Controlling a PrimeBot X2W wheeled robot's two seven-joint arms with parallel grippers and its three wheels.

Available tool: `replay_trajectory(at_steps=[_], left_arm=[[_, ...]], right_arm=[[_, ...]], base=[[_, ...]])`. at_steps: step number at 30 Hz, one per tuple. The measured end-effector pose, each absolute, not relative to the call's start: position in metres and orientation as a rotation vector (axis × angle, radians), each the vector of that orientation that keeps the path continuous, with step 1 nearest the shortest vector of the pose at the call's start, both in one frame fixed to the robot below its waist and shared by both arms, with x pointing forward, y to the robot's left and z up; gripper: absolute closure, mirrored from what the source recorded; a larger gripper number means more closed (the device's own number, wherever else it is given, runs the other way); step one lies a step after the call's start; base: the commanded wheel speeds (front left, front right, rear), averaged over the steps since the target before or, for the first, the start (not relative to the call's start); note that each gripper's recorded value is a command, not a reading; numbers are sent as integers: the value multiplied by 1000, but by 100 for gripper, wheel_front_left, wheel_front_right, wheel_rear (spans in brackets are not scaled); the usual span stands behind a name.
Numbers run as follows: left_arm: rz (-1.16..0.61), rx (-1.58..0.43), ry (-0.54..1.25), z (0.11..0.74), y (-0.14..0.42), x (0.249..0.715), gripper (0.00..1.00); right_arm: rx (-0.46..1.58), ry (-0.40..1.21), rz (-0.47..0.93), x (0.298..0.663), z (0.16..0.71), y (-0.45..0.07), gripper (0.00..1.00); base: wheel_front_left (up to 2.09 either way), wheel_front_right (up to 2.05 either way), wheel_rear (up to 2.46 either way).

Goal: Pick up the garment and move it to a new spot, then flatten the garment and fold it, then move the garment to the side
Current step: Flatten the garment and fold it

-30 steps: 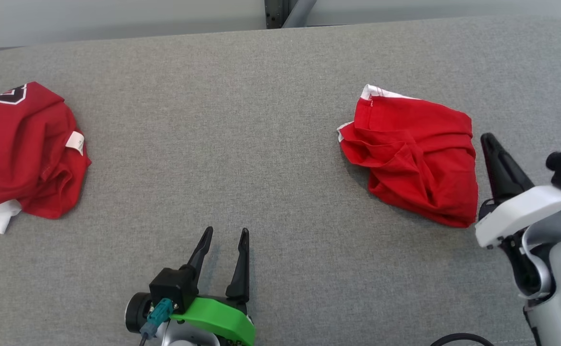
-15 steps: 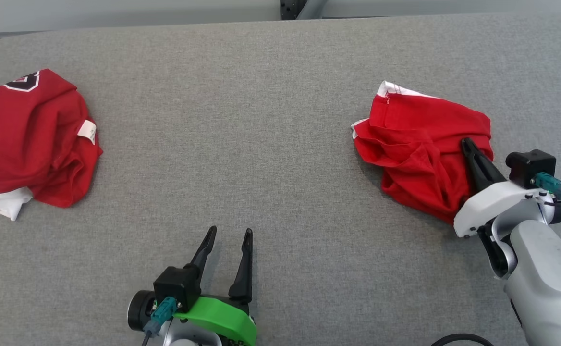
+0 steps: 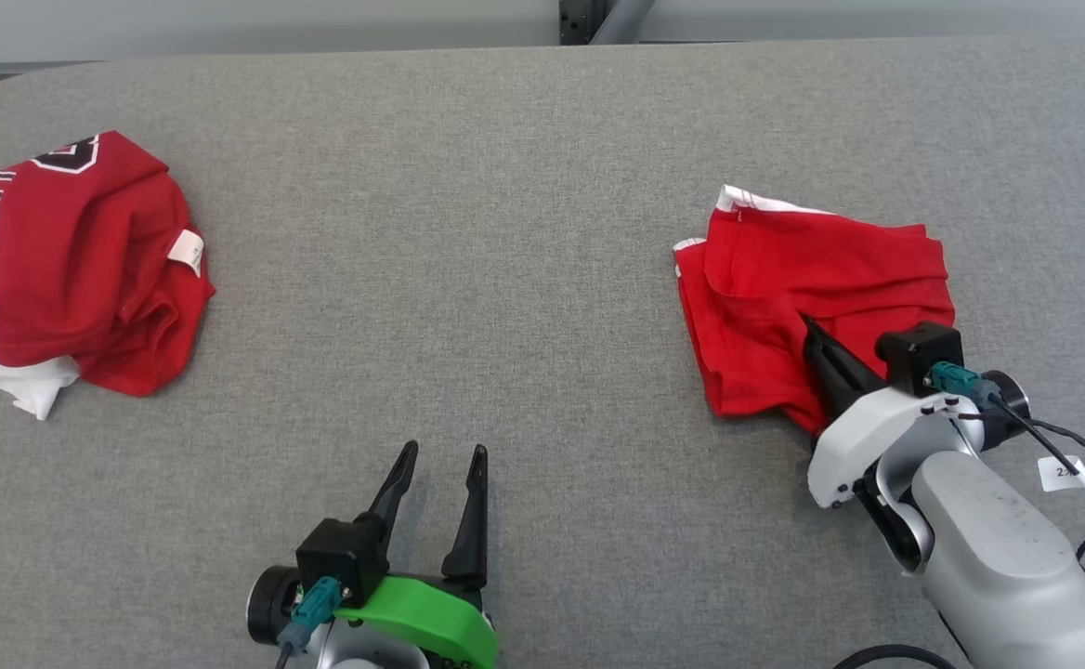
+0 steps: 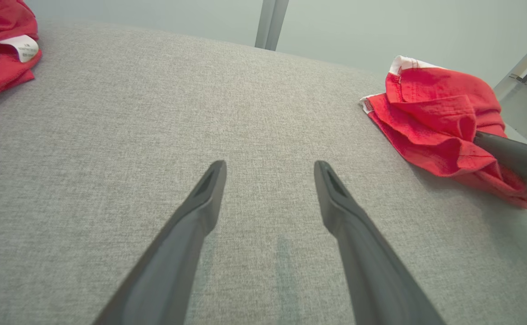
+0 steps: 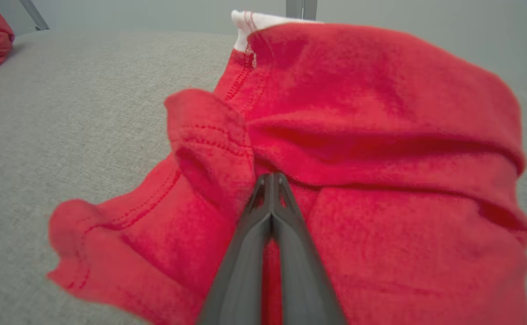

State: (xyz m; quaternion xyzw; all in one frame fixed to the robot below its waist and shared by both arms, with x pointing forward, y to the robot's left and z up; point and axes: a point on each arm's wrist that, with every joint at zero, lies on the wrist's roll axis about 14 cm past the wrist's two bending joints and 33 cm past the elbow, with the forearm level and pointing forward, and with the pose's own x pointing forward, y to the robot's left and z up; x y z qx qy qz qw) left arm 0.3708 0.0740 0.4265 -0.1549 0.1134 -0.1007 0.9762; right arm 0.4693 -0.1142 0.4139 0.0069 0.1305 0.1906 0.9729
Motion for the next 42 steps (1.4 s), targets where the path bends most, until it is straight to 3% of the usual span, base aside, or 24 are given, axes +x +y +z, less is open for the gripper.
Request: replay_trajectory(at_steps=[13,42], left_arm=[[-200,-315,219,429,74,370,0],[-201,-329,201,437,71,362,0]], right_arm=[[67,298,500,437,407,-87,100],[141,256,560,402,425,-64,100]], base=[[0,0,0],[0,0,0]])
